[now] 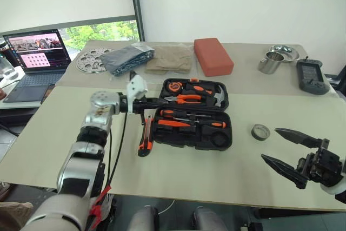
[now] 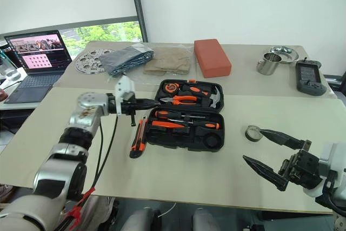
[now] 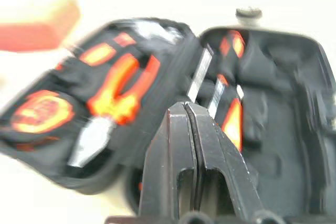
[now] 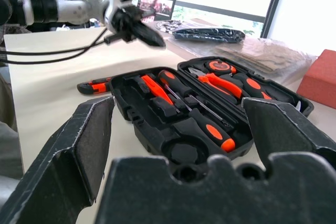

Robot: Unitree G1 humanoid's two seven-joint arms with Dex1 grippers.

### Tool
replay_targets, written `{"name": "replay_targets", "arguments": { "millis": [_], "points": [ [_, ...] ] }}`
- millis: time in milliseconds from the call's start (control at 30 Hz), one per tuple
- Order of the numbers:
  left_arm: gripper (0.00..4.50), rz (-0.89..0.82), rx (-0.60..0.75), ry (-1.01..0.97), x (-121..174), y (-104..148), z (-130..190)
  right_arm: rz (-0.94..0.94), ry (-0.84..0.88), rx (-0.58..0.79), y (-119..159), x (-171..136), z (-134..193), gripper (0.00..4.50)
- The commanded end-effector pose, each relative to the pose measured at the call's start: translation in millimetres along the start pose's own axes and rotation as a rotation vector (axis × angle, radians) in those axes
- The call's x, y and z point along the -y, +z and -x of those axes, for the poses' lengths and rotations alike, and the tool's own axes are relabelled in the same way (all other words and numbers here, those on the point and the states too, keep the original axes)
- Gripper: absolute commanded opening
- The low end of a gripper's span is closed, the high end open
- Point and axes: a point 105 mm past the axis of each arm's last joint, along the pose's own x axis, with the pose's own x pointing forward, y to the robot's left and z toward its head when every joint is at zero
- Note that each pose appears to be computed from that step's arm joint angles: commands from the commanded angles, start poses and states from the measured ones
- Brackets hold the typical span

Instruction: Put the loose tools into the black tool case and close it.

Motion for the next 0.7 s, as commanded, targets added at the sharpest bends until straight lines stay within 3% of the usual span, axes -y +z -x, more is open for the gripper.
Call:
{"name": "replay_targets", "arguments": {
  "millis": [33, 367, 700],
  "points": [
    [0.77, 0.023, 0.046, 0.18, 3, 17, 25, 0.021, 0.039, 0.007, 5, 1, -4, 4.5],
    [4.35, 0.093, -0.052, 0.563, 32, -6, 45, 0.024, 0.098, 0.005, 6, 8, -9, 4.5],
    [4.49, 0.116, -0.188, 0.668, 75, -33, 48, 0.019, 0.107, -0.002, 7, 5, -9, 4.5]
  ]
}}
